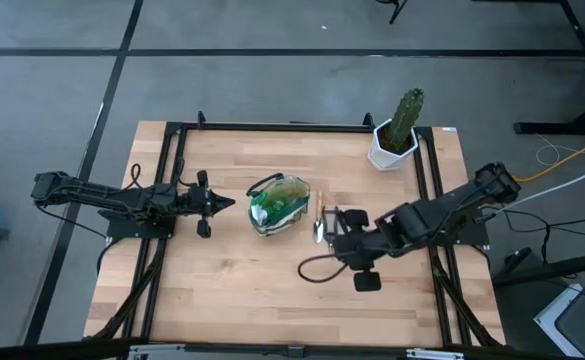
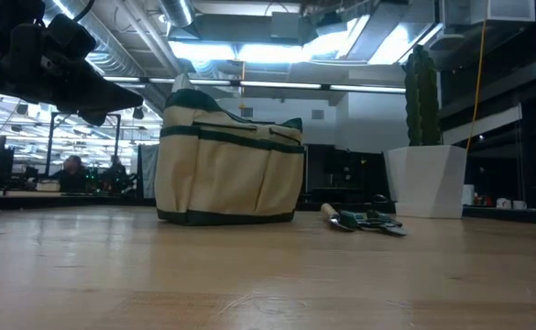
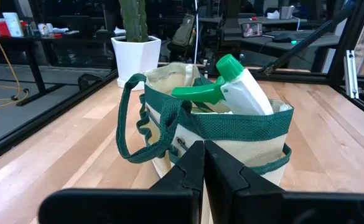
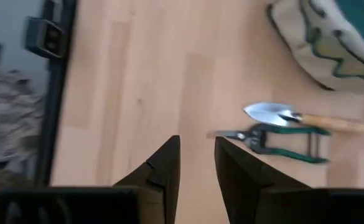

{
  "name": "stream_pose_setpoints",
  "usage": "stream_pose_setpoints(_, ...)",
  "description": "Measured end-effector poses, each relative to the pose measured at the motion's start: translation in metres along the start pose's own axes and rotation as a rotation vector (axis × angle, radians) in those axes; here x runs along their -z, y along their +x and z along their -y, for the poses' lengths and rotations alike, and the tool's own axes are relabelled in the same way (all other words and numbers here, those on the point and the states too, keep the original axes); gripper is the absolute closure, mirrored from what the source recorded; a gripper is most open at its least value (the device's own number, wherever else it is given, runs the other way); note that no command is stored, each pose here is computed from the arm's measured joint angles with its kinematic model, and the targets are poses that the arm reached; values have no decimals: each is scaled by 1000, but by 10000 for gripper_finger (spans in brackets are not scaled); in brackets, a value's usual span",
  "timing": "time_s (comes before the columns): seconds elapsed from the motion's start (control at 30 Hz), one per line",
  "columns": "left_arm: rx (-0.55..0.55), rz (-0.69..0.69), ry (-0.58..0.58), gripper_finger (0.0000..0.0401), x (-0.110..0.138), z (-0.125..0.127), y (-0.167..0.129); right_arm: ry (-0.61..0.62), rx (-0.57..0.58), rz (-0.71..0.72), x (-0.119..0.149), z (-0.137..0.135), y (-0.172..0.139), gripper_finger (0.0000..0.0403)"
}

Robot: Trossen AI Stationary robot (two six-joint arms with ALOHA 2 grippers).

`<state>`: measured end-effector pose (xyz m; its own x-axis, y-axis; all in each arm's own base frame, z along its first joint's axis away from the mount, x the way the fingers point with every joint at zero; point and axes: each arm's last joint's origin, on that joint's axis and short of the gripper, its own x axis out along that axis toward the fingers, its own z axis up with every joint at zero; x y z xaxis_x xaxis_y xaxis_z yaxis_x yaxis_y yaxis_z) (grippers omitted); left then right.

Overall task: Pick & Place Garden tools in Gardening bag
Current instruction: Put the shear scissors into the gardening bag

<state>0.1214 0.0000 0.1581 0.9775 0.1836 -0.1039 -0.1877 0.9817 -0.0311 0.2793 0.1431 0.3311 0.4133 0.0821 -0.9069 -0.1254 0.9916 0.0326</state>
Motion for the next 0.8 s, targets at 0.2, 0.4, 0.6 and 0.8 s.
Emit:
stream_pose_setpoints(0.2, -1, 0, 0, 397, 0, 0, 0, 36, 88, -24, 14, -8, 16, 302)
stream_pose_setpoints(0.4, 0, 1, 0, 397, 0, 0, 0, 77, 102, -54, 32, -8, 51, 302)
stream_pose_setpoints(0.6, -1, 0, 0, 397, 0, 0, 0, 47, 88, 7, 38, 2, 82, 302)
stream_pose_setpoints(0.8, -1, 1, 0, 397, 0, 0, 0, 86, 122, 7, 45, 29, 105, 302)
